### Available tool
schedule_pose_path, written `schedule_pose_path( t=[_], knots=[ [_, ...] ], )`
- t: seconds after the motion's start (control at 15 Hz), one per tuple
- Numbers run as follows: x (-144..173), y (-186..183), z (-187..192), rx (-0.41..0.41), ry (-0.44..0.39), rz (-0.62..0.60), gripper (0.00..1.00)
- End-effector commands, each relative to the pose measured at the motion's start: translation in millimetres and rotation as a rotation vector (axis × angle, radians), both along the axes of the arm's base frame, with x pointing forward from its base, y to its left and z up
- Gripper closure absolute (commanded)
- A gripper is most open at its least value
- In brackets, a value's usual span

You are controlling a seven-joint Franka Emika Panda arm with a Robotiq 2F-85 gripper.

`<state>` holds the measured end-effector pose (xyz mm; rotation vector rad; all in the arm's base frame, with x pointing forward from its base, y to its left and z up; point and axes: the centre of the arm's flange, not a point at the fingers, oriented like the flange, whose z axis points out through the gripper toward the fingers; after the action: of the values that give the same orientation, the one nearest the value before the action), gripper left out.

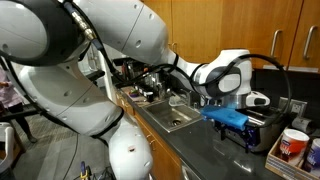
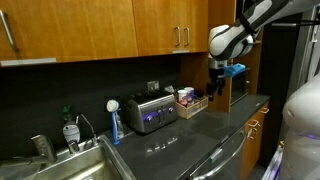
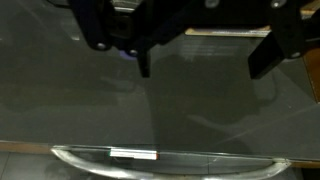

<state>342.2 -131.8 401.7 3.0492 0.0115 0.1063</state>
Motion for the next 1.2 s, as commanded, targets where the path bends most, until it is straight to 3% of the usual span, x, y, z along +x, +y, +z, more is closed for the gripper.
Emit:
schedule_pose_path(
  t=[0.0, 1.13],
  knots=[
    [0.0, 0.0, 0.0, 0.000, 0.000, 0.000, 0.00],
    [4.8, 2.5, -5.6, 0.008, 0.006, -0.026, 0.00]
  ],
)
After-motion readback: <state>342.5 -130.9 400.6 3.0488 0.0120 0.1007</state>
